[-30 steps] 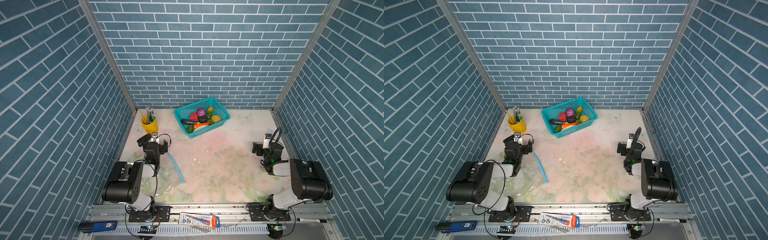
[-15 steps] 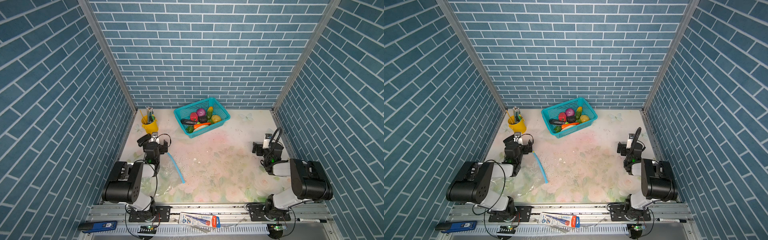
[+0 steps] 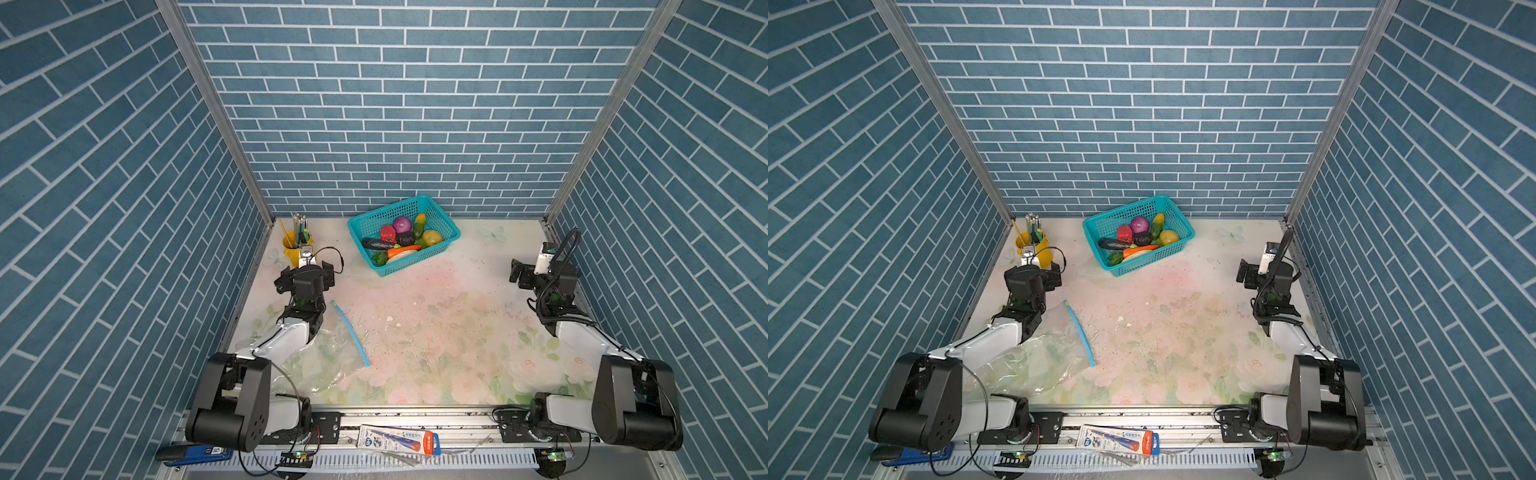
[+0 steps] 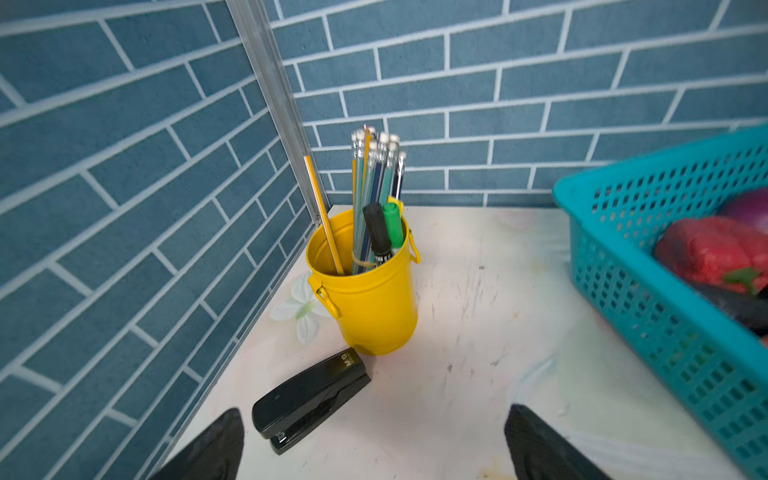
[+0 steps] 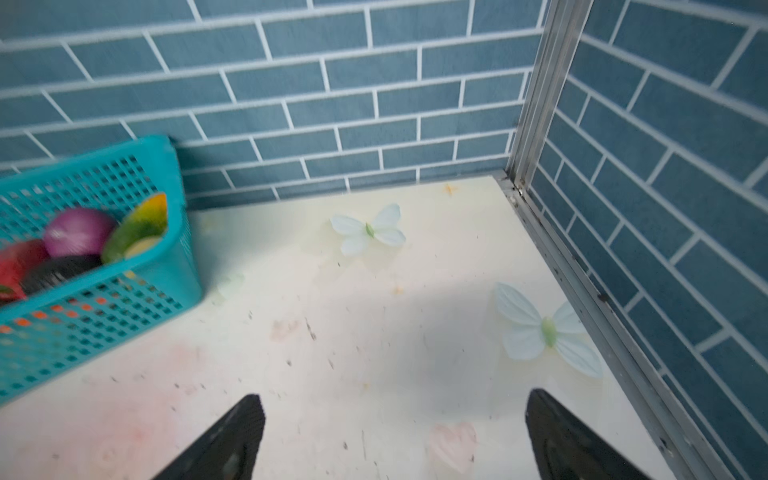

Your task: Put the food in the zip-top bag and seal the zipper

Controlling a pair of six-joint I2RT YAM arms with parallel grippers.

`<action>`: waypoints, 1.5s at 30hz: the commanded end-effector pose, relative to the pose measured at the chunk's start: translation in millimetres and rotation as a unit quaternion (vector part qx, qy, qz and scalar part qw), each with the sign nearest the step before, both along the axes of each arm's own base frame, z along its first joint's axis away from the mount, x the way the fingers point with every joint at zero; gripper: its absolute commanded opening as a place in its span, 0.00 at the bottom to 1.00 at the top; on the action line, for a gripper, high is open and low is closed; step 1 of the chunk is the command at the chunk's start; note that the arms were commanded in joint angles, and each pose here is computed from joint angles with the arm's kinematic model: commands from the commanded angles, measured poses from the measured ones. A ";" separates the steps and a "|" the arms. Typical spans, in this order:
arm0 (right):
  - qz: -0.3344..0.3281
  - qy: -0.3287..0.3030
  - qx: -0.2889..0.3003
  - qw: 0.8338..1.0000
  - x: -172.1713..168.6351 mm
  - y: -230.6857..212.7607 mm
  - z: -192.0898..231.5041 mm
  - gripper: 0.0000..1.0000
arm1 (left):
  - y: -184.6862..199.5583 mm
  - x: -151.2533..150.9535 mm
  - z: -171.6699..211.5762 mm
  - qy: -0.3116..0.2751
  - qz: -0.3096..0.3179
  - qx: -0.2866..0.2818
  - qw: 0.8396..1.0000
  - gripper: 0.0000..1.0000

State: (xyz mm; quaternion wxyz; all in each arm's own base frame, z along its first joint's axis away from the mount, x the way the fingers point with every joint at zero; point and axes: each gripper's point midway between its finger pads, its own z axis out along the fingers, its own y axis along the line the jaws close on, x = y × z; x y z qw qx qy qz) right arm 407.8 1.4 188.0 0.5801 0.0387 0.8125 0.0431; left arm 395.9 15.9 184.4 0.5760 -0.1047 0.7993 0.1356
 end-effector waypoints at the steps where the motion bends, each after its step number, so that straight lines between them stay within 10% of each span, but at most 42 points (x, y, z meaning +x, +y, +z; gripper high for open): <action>1: 0.004 0.061 0.063 0.996 -4.5 22.4 -15.3 0.99 | 7.0 -14.7 -11.7 0.061 0.067 -0.085 0.992 0.99; 20: 0.128 0.193 0.208 0.950 68.9 151.1 -11.5 0.98 | -106.1 68.6 -14.3 0.131 -0.074 -0.380 0.913 0.99; 45: 0.253 0.184 0.216 0.925 177.8 214.3 -38.0 0.87 | -155.6 143.3 -36.8 0.174 -0.141 -0.420 0.880 0.99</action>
